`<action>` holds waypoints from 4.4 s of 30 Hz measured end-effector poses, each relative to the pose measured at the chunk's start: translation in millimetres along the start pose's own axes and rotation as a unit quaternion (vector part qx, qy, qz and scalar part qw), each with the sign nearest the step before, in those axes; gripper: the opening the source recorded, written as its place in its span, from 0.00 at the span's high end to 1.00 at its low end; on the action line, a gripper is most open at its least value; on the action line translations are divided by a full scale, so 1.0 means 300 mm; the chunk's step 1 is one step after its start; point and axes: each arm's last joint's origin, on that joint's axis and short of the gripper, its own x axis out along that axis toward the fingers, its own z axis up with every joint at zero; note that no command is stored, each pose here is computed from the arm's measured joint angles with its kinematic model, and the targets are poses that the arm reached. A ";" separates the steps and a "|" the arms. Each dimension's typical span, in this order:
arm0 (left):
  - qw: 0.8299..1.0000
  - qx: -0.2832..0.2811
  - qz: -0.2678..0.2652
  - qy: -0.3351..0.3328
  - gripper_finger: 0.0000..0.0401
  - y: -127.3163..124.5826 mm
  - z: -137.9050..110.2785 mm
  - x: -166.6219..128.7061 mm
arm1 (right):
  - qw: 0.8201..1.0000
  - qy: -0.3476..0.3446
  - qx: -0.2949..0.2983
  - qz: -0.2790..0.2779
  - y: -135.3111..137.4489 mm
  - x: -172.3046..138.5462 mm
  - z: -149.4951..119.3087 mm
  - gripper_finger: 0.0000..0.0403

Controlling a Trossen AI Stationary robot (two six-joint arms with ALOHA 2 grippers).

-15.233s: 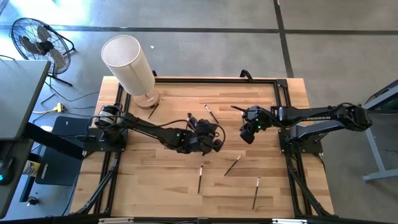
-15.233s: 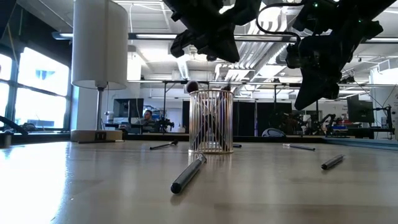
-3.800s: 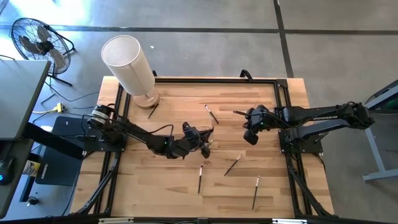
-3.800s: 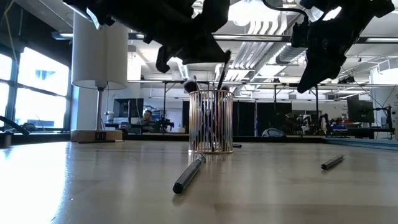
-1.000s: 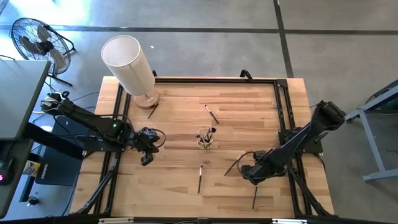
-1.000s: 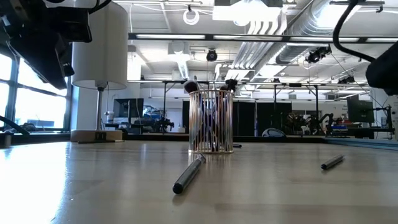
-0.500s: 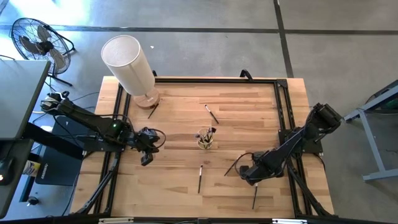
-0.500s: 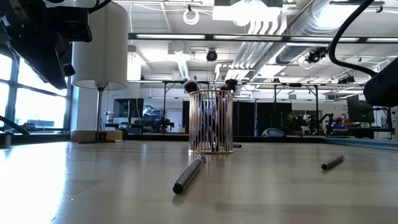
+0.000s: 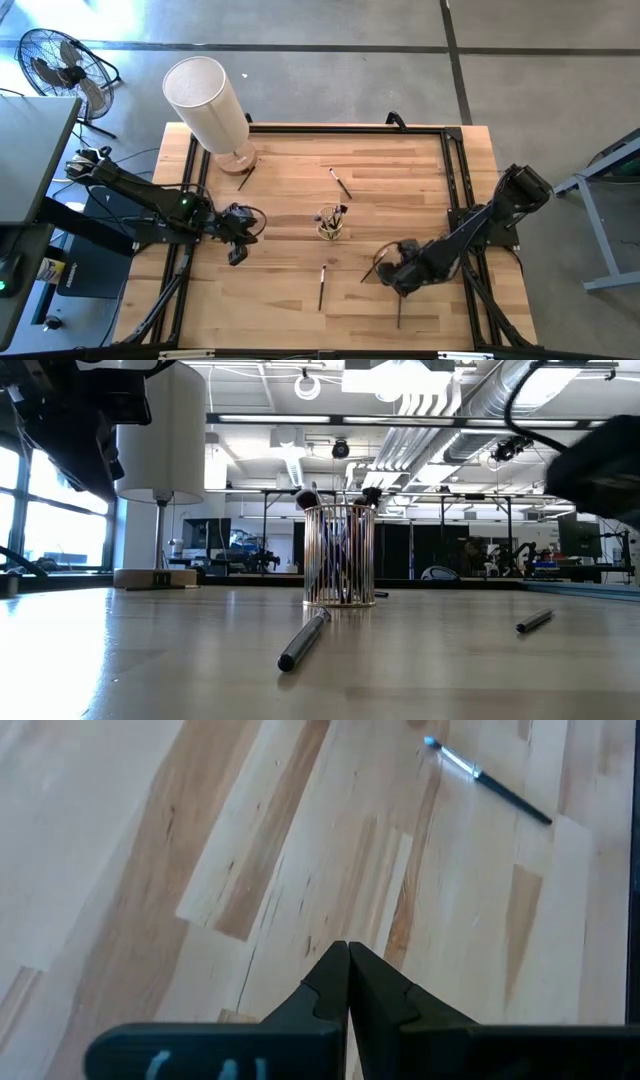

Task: Put items in baskets/containers
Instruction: Put the eyeshadow brush into the wire organizer

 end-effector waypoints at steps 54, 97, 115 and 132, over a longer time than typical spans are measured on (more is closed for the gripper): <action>0.977 -0.161 0.066 -0.121 1.00 0.080 0.109 0.022 | 0.620 -0.385 -0.600 0.327 0.326 -0.199 0.608 1.00; 0.874 -0.336 0.351 0.021 0.59 0.365 0.077 0.139 | 0.771 -0.424 -0.467 0.092 0.007 -0.457 0.611 0.64; 0.883 -0.286 0.364 0.072 0.59 0.565 0.114 0.159 | 0.789 -0.433 -0.424 0.094 -0.003 -0.464 0.651 0.64; 0.885 -0.319 0.322 0.109 0.64 0.583 0.101 0.186 | 0.790 -0.433 -0.424 0.094 -0.003 -0.464 0.651 0.64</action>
